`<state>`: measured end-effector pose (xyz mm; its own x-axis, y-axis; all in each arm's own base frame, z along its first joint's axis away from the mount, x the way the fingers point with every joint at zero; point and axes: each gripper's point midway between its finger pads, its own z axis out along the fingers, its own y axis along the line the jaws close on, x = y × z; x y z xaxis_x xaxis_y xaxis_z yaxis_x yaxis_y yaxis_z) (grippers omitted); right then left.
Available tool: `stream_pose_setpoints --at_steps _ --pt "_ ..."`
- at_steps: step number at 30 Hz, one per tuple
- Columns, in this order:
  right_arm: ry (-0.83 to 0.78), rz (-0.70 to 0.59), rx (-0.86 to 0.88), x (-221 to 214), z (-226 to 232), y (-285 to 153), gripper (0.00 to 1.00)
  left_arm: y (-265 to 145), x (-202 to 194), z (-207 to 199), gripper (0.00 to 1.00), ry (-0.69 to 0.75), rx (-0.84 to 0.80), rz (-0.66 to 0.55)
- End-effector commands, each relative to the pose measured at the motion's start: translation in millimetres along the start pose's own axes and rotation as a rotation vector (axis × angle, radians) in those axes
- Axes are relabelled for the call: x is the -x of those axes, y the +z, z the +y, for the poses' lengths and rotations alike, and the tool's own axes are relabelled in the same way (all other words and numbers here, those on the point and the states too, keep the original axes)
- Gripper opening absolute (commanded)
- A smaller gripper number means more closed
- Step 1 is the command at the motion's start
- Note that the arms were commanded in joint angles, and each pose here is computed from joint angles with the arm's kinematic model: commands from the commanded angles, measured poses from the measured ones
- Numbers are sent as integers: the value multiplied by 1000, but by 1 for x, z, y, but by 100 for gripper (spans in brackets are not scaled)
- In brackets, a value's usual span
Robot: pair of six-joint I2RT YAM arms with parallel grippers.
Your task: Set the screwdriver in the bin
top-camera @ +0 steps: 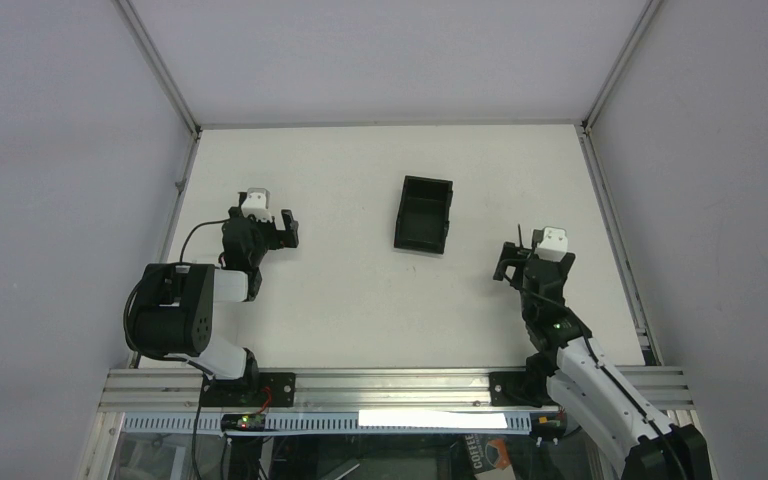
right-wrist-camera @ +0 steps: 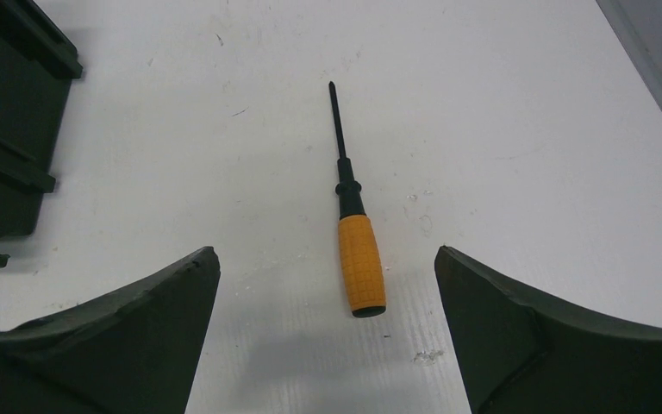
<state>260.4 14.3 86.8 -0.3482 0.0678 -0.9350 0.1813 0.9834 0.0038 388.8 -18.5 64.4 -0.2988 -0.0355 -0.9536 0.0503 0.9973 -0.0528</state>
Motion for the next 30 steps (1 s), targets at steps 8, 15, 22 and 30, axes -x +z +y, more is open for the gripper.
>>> stream_pose_setpoints --at_steps 8,15,22,30 --pt "22 53 -44 65 3 -13 99 0 15 0 99 -10 3 -49" --pt "-30 376 -116 65 -9 -12 100 0 15 0 99 -9 3 -49" --pt "8 617 -48 39 -14 22 96 0 15 0 99 -10 2 -49" --pt "7 805 -63 -16 -16 54 83 0 15 0 99 -10 3 -49"
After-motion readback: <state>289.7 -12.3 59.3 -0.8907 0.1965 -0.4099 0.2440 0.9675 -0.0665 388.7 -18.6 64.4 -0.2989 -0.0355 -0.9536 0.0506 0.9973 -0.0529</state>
